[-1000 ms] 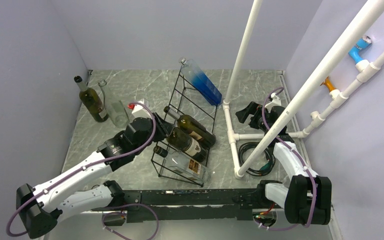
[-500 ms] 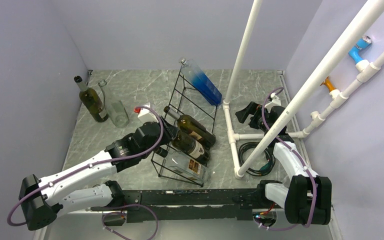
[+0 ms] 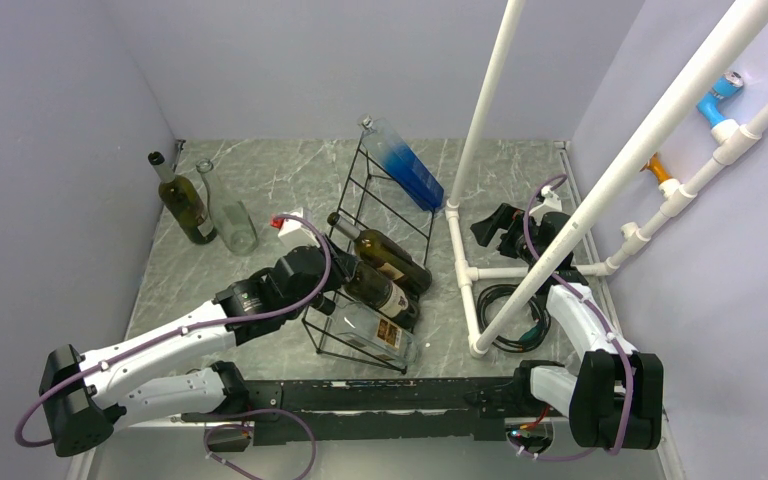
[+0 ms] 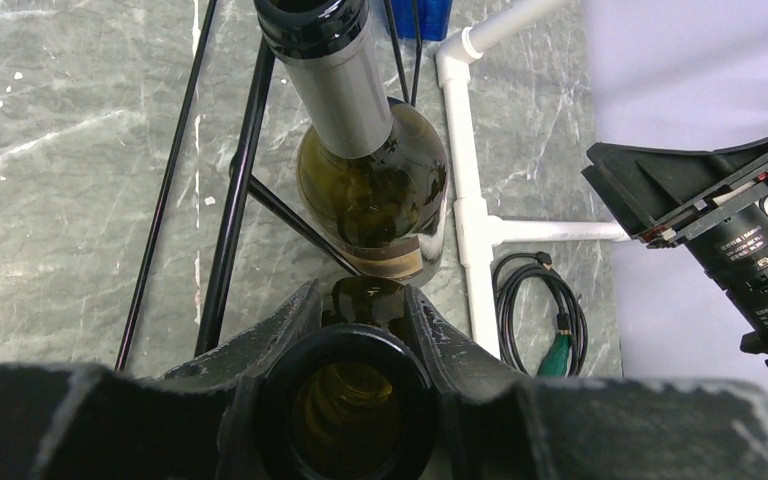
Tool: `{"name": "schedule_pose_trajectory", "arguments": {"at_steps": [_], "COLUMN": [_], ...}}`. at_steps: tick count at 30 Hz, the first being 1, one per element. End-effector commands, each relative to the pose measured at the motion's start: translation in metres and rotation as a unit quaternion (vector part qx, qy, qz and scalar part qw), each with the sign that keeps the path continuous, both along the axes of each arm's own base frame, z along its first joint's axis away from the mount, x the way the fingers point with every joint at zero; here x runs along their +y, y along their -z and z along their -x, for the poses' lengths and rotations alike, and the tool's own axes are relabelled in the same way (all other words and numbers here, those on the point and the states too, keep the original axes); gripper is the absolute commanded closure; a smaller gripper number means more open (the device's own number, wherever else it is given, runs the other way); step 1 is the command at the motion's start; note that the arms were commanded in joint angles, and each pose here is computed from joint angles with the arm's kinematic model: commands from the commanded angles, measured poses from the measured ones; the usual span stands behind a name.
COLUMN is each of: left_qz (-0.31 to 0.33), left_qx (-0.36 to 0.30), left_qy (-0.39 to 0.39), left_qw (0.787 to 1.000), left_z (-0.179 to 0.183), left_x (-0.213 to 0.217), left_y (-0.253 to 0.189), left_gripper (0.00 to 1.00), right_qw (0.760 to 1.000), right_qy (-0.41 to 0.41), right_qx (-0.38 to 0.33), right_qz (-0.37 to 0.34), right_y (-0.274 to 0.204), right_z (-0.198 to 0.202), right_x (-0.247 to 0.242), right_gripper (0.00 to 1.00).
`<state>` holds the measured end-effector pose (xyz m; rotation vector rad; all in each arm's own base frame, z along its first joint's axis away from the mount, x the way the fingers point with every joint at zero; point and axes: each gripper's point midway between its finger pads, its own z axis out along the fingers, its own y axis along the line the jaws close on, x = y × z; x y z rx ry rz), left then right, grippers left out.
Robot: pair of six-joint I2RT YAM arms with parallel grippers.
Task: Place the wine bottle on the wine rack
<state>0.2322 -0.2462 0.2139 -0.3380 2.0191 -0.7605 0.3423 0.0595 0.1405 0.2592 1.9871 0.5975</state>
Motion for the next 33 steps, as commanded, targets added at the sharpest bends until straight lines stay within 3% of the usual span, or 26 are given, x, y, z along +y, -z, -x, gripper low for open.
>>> {"name": "schedule_pose_trajectory", "arguments": {"at_steps": [1, 3, 7, 16, 25, 33], "left_qz": [0.045, 0.046, 0.041, 0.040, 0.038, 0.036], "left_qx": [-0.005, -0.005, -0.005, -0.012, -0.038, -0.054], "left_qy": [0.016, 0.019, 0.020, 0.022, 0.037, 0.036], "left_qw": [0.999, 0.999, 0.999, 0.999, 0.998, 0.997], "left_z": [0.004, 0.005, 0.005, 0.008, 0.011, 0.011], "left_x": [-0.012, -0.013, -0.012, -0.007, -0.003, 0.001], "left_y": [-0.022, -0.021, -0.019, -0.022, -0.039, -0.054], "left_gripper": [0.72, 0.67, 0.49, 0.33, 0.22, 0.18], "right_qw": [1.000, 1.000, 1.000, 1.000, 1.000, 1.000], "right_qy": [-0.009, -0.009, -0.010, -0.010, -0.011, -0.011], "right_qx": [-0.020, -0.019, -0.020, -0.021, -0.021, -0.019], "right_qz": [-0.007, -0.008, -0.007, -0.007, -0.008, -0.008], "right_y": [-0.011, -0.010, -0.010, -0.011, -0.011, -0.010], "right_z": [-0.001, -0.002, -0.002, -0.001, -0.001, -0.001], "right_x": [0.004, 0.004, 0.004, 0.005, 0.005, 0.005], "right_gripper": [0.00, 0.00, 0.00, 0.00, 0.00, 0.00]}}
